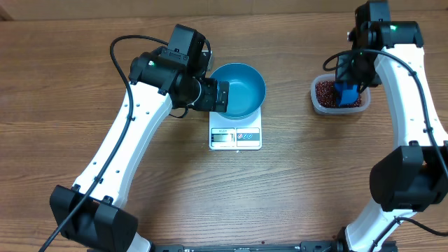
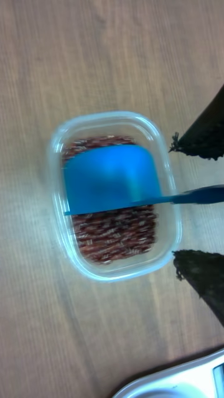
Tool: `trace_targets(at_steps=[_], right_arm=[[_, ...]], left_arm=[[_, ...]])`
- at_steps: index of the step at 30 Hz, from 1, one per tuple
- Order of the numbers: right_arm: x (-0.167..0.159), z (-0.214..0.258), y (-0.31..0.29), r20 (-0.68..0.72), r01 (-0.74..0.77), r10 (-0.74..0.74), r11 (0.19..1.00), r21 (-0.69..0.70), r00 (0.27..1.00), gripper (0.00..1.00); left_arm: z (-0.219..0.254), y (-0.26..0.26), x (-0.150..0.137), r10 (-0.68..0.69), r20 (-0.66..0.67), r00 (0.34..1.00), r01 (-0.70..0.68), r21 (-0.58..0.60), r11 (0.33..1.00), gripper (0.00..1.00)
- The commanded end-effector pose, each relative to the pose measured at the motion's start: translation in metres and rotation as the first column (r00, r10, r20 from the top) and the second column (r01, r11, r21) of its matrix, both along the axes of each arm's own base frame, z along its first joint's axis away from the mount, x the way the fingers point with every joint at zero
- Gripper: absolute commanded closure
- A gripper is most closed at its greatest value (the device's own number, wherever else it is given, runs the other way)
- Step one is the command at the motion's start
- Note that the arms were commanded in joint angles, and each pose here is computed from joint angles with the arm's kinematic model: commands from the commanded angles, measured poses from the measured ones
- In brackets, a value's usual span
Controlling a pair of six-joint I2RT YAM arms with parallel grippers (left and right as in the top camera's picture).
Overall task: Scoop item into bowl and weigh 150g on scale
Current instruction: 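Lower the scoop into the red beans with the right gripper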
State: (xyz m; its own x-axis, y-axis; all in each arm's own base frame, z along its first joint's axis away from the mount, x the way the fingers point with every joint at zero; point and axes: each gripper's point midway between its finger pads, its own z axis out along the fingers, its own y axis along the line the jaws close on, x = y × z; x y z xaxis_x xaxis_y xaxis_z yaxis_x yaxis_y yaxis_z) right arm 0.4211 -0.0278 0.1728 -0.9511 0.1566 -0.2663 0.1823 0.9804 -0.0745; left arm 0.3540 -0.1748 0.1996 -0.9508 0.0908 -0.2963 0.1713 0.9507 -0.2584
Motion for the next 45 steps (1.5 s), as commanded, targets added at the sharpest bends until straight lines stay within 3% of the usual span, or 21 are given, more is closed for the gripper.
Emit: trace_targets(at_steps=[1,4,16,24,41,45], right_arm=[[-0.002,-0.003,-0.002,0.008,0.018,-0.018,1.000,0.000,1.000,0.58],[-0.006,-0.007,-0.003,-0.008,0.018,-0.019,1.000,-0.004,1.000,0.62],[-0.006,-0.022,-0.006,-0.018,0.022,-0.023,1.000,-0.019,1.000,0.65],[-0.002,-0.027,-0.008,-0.002,0.025,-0.026,0.999,-0.031,1.000,0.77],[0.000,-0.038,-0.011,0.003,0.031,-0.031,0.998,-0.051,1.000,0.78],[0.001,-0.037,-0.011,0.007,0.031,-0.031,0.998,-0.051,1.000,0.83]], left_arm=[[0.002,-0.001,0.001,-0.022,0.019,1.000,0.021,0.023,1.000,0.00],[0.001,-0.001,0.002,-0.019,0.023,1.000,0.018,0.030,0.999,0.00],[0.003,-0.001,0.005,-0.017,0.036,0.999,0.016,0.027,0.999,0.01],[0.004,-0.002,0.008,-0.017,0.049,0.999,0.016,0.022,1.000,0.00],[0.003,-0.003,0.009,-0.017,0.051,0.999,0.016,0.021,1.000,0.00],[0.004,-0.003,0.009,-0.017,0.053,0.998,0.016,0.021,1.000,0.00]])
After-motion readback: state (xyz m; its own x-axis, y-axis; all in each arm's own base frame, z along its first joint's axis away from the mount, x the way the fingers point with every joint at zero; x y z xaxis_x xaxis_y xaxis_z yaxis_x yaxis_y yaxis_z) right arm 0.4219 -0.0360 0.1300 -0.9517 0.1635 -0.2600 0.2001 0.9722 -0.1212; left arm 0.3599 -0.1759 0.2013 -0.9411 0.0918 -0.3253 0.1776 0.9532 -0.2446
